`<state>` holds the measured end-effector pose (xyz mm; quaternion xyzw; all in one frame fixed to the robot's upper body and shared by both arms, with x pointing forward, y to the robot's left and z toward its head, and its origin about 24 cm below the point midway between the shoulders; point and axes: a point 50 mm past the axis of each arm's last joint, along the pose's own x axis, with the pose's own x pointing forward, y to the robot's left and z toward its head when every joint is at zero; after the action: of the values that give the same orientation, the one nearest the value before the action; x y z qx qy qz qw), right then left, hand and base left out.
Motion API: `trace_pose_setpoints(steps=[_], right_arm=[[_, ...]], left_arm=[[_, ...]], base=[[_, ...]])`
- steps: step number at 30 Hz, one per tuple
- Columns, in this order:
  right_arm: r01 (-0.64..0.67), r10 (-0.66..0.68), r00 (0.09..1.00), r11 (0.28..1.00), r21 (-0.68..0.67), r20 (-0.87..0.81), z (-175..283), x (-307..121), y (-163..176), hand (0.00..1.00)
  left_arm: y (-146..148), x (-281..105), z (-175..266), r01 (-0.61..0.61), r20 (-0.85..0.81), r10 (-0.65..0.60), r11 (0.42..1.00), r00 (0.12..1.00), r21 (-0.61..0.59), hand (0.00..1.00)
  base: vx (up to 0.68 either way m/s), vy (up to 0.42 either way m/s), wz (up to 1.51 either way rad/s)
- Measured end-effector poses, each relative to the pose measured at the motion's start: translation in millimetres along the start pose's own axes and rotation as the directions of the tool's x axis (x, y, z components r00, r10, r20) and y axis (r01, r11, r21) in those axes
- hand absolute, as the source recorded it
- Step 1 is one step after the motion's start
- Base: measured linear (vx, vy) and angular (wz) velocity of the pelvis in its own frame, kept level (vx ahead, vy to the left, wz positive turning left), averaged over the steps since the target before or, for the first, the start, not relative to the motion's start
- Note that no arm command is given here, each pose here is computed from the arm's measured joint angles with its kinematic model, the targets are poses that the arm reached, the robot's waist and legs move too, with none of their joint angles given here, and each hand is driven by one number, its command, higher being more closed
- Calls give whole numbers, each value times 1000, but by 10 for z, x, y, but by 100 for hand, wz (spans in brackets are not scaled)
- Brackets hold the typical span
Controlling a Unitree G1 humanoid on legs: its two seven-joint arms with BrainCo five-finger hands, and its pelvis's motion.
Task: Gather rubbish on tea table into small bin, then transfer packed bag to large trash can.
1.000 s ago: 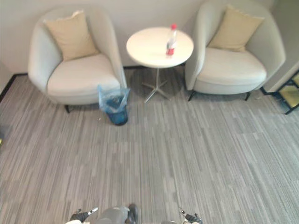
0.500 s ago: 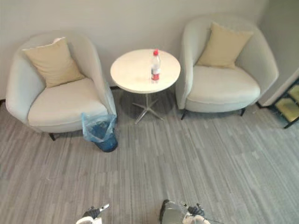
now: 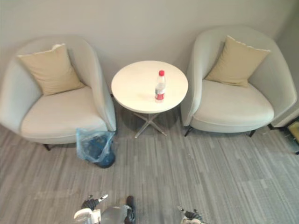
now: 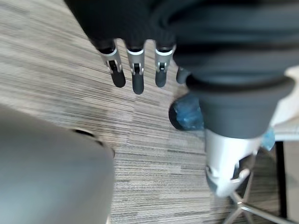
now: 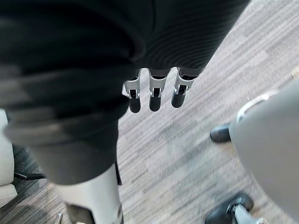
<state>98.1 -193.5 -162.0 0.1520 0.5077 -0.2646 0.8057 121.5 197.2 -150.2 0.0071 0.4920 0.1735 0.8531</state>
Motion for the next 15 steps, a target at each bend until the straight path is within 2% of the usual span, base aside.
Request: trace_pose_setpoints(steps=[3, 8, 15], right_arm=[[-11, 11, 1000, 1000, -7, 27, 60, 2, -11, 0], [-13, 14, 998, 1000, -27, 55, 105, -6, -53, 0], [-10, 12, 998, 999, -32, 58, 124, 4, -64, 0]], left_arm=[[-11, -1, -25, 10, -13, -10, 1000, 1000, 20, 0], [-12, -6, -104, 13, -47, -12, 1000, 999, 26, 0], [-30, -24, -177, 13, -71, -14, 1000, 997, -9, 0]], base=[[446, 157, -3], [372, 8, 30], [365, -224, 46]])
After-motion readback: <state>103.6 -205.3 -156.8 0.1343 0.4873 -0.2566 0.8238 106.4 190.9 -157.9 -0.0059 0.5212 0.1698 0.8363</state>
